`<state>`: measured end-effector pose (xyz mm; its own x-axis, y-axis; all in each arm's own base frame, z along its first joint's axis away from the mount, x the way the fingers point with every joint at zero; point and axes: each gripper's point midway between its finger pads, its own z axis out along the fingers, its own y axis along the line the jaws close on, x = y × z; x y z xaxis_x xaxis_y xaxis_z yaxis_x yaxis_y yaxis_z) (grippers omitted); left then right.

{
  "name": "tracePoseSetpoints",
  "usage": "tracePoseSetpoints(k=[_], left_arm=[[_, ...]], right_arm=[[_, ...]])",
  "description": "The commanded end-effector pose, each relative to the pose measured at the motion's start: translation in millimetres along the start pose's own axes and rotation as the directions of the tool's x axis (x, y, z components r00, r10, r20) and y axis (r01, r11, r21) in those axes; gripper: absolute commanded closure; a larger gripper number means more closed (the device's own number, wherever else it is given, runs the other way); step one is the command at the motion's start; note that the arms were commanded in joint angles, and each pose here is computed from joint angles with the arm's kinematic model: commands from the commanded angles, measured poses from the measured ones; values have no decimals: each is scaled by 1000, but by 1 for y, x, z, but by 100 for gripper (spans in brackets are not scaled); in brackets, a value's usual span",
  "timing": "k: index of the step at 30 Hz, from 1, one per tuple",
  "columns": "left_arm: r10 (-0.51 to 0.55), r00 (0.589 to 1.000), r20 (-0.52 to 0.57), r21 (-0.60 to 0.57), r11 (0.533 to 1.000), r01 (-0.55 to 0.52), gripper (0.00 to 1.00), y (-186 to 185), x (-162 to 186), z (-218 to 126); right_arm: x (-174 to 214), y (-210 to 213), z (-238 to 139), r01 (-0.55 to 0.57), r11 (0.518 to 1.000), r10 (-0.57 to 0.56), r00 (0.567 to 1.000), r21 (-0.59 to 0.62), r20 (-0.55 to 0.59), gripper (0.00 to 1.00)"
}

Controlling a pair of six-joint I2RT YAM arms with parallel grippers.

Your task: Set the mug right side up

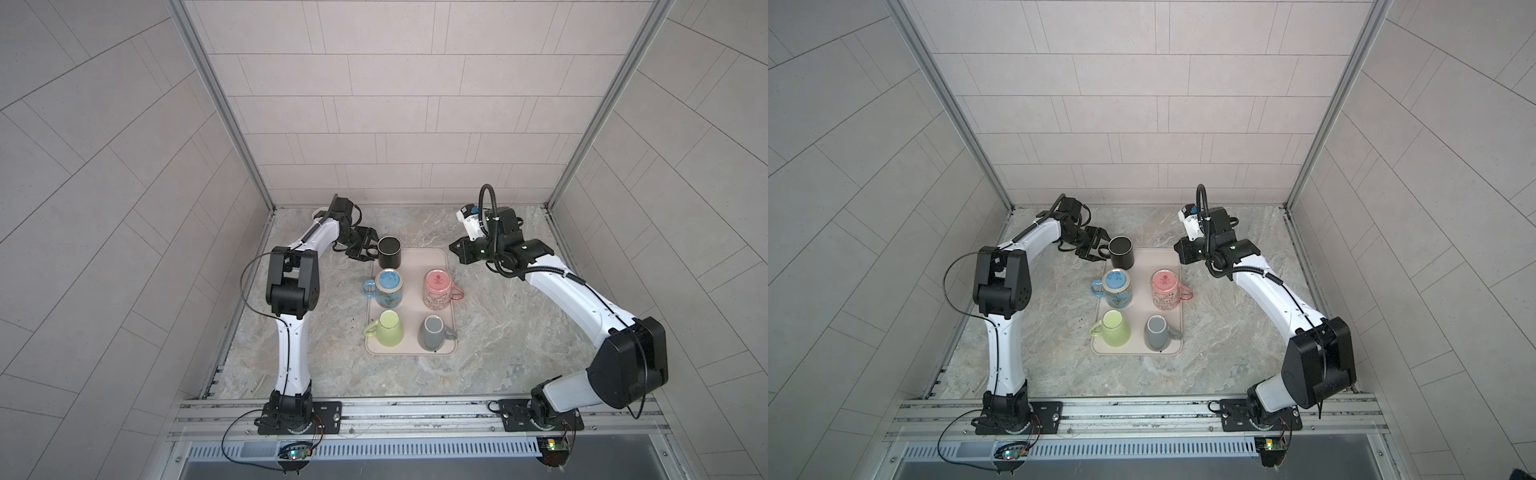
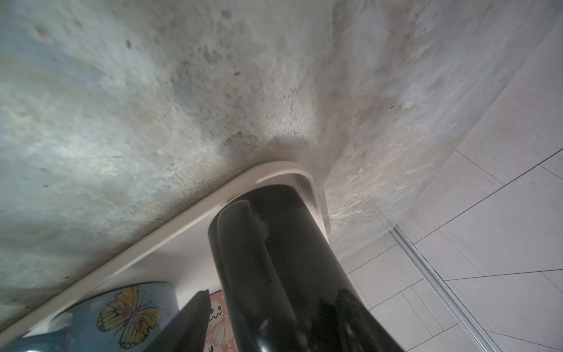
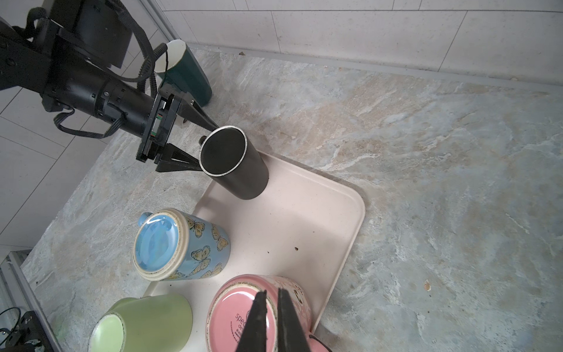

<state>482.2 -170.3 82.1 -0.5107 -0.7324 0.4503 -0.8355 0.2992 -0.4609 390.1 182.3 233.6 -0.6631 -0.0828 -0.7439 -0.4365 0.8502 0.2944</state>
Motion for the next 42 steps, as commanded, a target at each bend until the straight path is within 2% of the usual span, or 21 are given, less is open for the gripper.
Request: tracePoseSetpoints(k=[1,20,28,35,42], left_arm=[[-20,1000,-20,-5,1000,20,34,1,2,9],[-39,998,-54,8,999,39,51,6,7,14],[-43,997,-61,26,999,45,64,1,8,15],[-48,996,-69,44,998,51,70,-2,9,16],[-53,996,-74,68,996,59,87,-7,10,16]], right_arm=[[-1,0,-5,-3,1000,3,1000,-1,13,90],[1,-2,-4,-25,1000,25,1000,2,11,91],[2,-3,-2,-32,999,32,999,7,11,91],[2,-4,-2,-36,999,36,999,11,13,91],[4,-5,0,-40,999,39,999,14,9,91]])
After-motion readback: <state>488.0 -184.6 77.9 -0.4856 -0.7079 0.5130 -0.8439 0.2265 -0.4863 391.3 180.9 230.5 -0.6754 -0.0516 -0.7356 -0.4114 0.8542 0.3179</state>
